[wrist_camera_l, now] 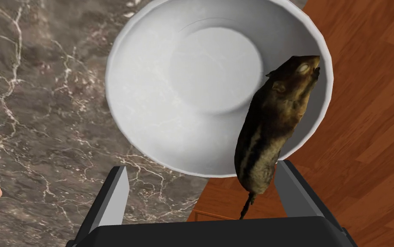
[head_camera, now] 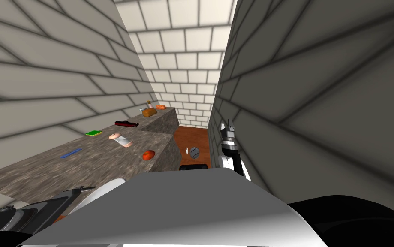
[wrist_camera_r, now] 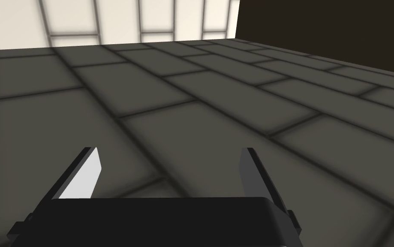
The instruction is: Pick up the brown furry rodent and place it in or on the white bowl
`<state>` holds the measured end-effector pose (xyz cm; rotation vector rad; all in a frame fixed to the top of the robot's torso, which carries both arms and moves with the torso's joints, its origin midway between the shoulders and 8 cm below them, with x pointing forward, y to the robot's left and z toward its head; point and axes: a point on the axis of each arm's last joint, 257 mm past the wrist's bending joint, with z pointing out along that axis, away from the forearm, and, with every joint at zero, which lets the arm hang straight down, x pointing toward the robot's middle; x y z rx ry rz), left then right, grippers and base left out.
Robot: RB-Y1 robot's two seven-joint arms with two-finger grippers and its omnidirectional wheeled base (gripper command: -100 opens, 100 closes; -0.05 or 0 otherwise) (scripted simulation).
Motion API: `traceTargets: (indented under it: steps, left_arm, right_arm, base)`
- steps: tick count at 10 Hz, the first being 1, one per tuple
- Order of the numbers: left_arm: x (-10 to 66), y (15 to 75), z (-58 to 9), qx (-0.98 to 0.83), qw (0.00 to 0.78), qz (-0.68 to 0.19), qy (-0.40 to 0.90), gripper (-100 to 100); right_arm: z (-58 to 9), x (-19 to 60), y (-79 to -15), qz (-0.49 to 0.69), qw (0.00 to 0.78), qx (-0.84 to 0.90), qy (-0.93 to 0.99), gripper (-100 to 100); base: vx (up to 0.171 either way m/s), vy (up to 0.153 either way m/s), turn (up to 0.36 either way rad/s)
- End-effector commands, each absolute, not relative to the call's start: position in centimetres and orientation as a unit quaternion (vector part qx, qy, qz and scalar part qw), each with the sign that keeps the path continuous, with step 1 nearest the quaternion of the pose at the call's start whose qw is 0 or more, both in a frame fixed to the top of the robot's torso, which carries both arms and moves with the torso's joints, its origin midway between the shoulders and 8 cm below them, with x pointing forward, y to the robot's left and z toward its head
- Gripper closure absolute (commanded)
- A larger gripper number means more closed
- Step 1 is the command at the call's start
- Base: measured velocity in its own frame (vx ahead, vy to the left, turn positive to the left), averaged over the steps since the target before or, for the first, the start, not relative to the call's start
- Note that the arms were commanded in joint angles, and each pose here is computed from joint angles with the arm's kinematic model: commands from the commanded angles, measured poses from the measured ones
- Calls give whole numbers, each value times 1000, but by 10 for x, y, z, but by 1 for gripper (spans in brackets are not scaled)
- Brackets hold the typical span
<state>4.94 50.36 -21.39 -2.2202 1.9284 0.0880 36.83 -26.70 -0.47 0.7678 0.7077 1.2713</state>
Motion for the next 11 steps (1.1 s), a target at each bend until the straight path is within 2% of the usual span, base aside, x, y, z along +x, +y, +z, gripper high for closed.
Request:
traceTargets:
  steps: [1, 10, 11]
  left_arm:
    - [47, 503, -203, -750, 100, 29, 653, -100]
    - [37, 498, -163, -743, 99, 29, 661, -100]
    - [37, 498, -162, -743, 99, 29, 661, 0]
  right_arm:
    - [-5, 368, -267, 566, 680, 342, 315, 0]
    - [-5, 368, -267, 566, 680, 342, 315, 0]
    - [-5, 368, -267, 566, 680, 342, 315, 0]
  base:
    - [17, 0, 41]
    - [29, 6, 25]
    - [0, 0, 0]
